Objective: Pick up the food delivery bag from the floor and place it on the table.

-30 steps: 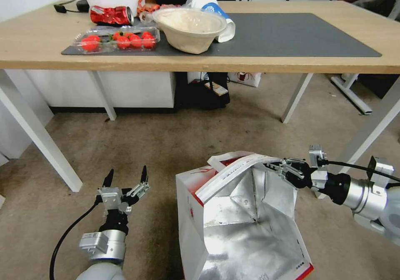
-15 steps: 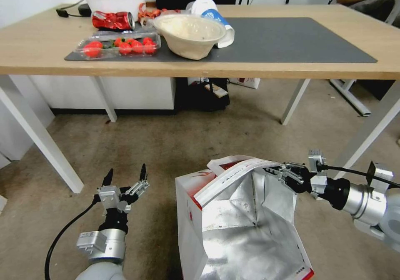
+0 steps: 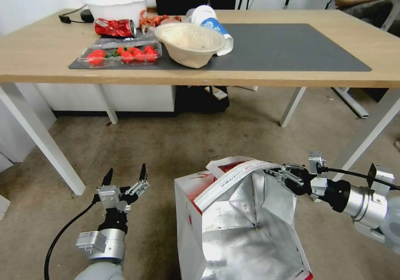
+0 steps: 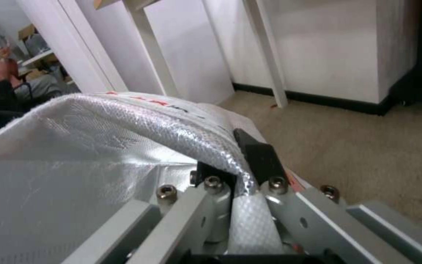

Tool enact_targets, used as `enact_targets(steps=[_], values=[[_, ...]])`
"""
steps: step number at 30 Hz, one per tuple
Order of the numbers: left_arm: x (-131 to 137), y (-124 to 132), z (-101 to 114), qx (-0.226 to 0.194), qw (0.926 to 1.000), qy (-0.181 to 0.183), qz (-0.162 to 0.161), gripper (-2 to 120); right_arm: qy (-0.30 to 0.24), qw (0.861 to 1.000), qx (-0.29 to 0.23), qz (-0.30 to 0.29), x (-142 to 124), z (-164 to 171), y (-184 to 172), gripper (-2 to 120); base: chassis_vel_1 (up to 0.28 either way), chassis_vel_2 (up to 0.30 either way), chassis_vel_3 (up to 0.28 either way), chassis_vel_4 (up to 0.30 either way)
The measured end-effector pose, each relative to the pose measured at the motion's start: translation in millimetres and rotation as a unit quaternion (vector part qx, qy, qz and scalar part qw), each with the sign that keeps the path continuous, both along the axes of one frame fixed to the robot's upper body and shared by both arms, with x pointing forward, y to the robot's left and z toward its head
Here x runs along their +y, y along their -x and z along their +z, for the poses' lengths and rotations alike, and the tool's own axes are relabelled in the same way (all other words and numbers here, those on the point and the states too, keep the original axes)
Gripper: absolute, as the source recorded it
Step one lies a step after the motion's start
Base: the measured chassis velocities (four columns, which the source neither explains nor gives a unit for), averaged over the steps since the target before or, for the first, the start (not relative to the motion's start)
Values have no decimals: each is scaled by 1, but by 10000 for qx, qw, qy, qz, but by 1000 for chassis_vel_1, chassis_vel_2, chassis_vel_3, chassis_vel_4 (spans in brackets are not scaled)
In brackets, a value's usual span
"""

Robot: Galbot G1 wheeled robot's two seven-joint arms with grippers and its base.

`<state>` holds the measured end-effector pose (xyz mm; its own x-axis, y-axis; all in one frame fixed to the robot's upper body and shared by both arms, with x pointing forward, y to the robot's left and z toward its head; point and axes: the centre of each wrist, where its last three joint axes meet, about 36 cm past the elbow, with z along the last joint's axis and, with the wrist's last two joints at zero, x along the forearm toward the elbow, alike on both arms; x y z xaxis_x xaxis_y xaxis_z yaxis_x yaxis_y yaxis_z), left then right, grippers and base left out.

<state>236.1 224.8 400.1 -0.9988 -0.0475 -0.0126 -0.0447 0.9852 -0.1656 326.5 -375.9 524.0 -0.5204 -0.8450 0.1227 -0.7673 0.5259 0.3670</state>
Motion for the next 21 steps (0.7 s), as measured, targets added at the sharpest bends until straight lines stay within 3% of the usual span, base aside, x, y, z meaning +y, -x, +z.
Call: enact_targets(steps=[21], values=[[-1, 0, 0, -16, 10000, -20, 10, 100, 40, 10000, -27, 6, -3, 1, -3, 0, 0, 0, 0, 0]])
